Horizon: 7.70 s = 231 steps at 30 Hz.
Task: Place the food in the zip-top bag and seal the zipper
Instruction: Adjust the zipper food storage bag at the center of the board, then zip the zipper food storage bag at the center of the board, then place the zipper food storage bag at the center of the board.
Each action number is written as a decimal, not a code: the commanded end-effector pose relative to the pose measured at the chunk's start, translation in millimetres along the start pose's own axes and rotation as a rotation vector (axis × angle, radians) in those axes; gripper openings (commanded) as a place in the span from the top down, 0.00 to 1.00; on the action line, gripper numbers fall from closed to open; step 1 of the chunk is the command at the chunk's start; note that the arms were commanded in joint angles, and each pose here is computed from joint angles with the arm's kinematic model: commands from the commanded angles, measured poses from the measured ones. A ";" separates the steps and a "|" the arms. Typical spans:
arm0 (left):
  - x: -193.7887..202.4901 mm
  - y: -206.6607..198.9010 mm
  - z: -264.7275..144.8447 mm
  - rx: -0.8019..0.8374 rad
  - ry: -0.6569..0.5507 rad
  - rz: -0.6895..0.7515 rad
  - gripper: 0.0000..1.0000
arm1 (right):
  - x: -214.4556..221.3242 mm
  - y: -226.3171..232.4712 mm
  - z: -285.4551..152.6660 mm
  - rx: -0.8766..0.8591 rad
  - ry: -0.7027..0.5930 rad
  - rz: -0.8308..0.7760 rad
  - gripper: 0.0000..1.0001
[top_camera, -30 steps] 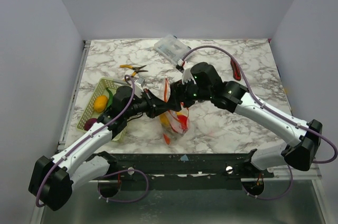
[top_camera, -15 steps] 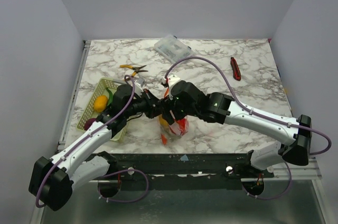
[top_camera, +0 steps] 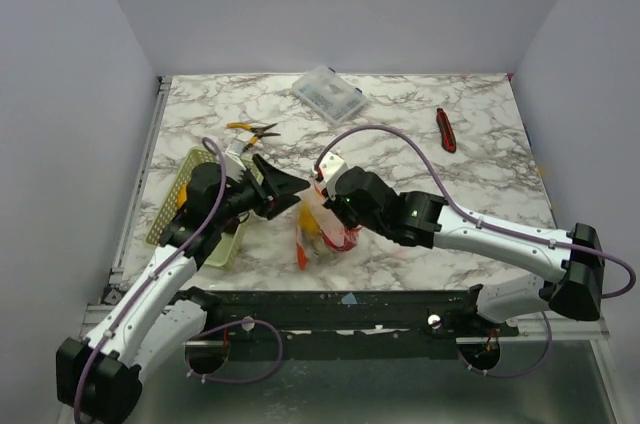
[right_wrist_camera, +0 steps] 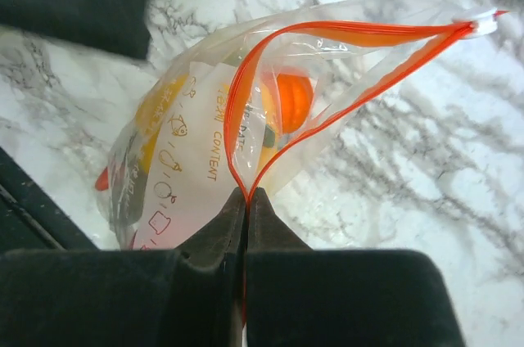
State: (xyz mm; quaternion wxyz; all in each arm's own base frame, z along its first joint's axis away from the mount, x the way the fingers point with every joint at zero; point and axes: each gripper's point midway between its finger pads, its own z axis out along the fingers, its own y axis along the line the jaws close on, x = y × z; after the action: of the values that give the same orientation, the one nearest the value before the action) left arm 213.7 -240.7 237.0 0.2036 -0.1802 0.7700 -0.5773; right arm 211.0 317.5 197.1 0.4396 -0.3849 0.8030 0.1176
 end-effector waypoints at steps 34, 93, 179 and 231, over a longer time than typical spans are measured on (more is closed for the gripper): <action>-73.1 1.7 6.1 0.393 0.155 1.464 0.17 | -31.6 -29.6 -28.3 -0.445 -0.438 -0.438 1.00; -45.4 -16.0 12.0 0.518 0.256 1.365 1.00 | -103.6 -36.2 19.2 -0.043 -0.246 -0.029 0.57; -124.8 3.0 0.7 0.271 0.021 1.278 1.00 | -50.6 -51.2 -31.4 -0.211 -0.219 0.011 1.00; -6.2 -19.7 161.3 0.267 0.362 0.970 1.00 | -31.7 -142.7 -186.0 0.287 -0.380 0.556 0.26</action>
State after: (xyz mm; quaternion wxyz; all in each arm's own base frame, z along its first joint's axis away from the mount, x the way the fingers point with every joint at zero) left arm 306.1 -315.7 211.6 0.3514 0.3337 0.7093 -0.5119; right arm 212.6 163.8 347.7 0.5662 -0.0949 0.7910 0.2115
